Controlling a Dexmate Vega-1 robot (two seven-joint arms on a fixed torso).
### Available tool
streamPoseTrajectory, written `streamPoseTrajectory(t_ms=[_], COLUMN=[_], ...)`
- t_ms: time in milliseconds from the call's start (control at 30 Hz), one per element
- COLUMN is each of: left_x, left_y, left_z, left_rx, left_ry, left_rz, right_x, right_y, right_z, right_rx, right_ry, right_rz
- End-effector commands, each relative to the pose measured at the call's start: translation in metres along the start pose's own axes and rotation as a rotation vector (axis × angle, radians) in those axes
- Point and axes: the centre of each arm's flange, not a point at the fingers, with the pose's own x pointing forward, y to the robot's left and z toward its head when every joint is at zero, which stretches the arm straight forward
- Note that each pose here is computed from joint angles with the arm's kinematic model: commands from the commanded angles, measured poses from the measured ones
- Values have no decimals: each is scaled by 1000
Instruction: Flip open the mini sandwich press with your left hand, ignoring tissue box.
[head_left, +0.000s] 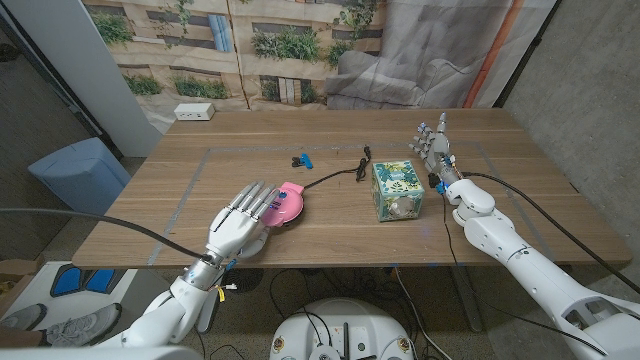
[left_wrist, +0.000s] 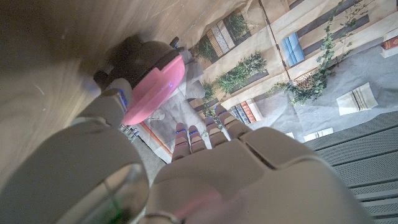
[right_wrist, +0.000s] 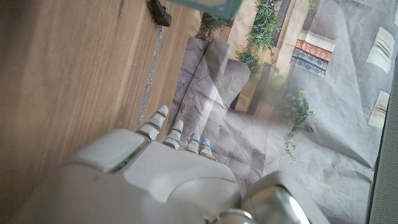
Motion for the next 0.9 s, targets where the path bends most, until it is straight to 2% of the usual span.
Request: streamPoseTrajectory(t_ms=[33, 500, 900], left_x=[5, 13, 16], left_y=[-2, 6, 16], left_z=[-1, -6, -11], left_rx=[-32, -51, -51], left_ry=[1, -3, -9], left_rz=[-11, 12, 40], right_x=[0, 0, 0], right_y=[0, 0, 0], right_z=[0, 0, 0], right_rx=[0, 0, 0], right_ry=[0, 0, 0], right_rz=[0, 0, 0])
